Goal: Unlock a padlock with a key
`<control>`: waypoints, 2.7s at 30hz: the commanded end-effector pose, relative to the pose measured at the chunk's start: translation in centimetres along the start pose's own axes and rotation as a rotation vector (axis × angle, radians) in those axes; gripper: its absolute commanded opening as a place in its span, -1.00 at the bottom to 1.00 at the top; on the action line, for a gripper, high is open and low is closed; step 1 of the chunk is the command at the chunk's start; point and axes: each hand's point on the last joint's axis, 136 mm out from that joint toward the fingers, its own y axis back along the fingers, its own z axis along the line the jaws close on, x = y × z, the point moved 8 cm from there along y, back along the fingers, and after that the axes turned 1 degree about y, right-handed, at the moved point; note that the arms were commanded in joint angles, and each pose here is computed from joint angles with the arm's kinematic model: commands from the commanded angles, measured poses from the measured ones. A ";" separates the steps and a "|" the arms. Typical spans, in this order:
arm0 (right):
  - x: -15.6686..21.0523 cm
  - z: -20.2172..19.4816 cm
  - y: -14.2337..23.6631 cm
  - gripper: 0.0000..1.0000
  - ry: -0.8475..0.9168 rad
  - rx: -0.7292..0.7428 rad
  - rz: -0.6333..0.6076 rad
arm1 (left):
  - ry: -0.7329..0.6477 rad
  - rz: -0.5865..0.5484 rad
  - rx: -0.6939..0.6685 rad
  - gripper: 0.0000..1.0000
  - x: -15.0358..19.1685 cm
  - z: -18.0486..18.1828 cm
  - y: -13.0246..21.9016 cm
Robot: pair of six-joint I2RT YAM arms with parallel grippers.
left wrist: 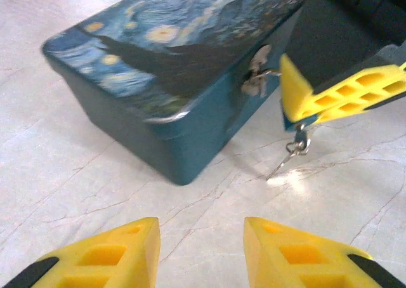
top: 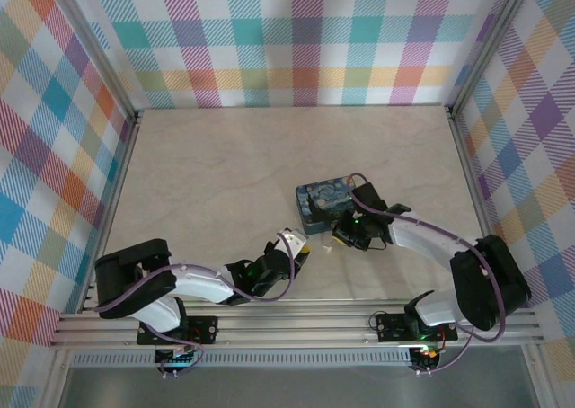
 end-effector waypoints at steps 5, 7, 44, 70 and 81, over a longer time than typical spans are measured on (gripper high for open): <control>0.0 0.3 0.7 -1.00 -0.029 -0.057 -0.005 | 0.065 -0.003 -0.045 -0.22 -0.3 1.2 1.4; -0.1 0.4 0.9 -1.00 -0.057 -0.073 -0.025 | 0.073 -0.010 -0.049 -0.22 -0.4 1.4 1.7; -3.3 1.5 2.5 -1.00 -0.137 -0.089 -0.164 | 0.171 0.085 -0.128 -0.03 -1.5 5.5 5.3; -3.1 1.2 8.2 -1.00 -0.027 -0.072 -0.297 | 0.181 0.156 -0.222 0.77 -5.1 7.7 7.1; 3.1 7.4 7.3 -1.00 0.418 -0.211 -0.006 | 0.308 0.250 -0.349 1.00 -6.8 12.0 10.2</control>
